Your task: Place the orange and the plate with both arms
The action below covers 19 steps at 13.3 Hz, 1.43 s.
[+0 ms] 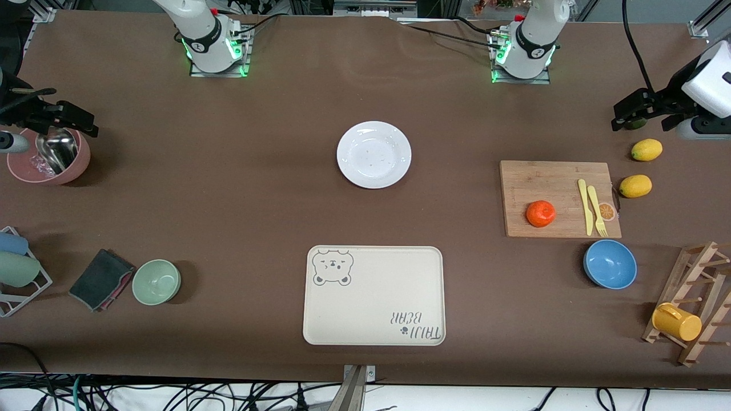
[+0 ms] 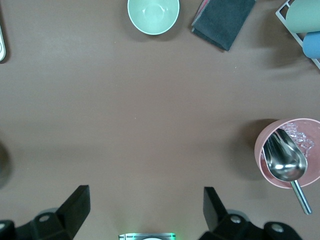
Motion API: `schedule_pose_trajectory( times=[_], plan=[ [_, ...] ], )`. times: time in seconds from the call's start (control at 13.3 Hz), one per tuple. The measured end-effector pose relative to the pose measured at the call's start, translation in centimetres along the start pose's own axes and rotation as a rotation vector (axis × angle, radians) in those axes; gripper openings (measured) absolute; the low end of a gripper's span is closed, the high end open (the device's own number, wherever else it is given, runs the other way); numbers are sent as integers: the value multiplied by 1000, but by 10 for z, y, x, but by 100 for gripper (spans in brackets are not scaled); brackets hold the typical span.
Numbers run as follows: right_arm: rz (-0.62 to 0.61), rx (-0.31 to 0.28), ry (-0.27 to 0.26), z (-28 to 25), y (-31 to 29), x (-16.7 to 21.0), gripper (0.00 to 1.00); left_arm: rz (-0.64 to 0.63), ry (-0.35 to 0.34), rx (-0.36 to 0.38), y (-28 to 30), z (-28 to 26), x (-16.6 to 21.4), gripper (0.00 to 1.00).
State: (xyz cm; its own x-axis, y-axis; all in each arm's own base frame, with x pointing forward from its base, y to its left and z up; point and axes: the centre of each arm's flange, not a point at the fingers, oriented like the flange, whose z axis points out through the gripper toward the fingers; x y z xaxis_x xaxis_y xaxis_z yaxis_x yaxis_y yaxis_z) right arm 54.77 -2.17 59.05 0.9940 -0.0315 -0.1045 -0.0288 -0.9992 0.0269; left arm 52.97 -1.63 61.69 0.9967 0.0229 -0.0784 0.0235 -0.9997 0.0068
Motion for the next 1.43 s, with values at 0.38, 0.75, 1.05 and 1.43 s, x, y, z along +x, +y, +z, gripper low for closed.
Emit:
schedule_pose_trajectory(
  times=[0.38,0.75,1.05,1.43],
  plan=[
    [0,0,0,0,0,0,100,1,0,0,1,0,0,100],
    [0,0,0,0,0,0,100,4,0,0,2,0,0,100],
    [0,0,-1,0,0,0,100,7,0,1,4,0,0,100],
    [1,0,-1,0,0,0,100,16,0,2,9,0,0,100]
  ],
)
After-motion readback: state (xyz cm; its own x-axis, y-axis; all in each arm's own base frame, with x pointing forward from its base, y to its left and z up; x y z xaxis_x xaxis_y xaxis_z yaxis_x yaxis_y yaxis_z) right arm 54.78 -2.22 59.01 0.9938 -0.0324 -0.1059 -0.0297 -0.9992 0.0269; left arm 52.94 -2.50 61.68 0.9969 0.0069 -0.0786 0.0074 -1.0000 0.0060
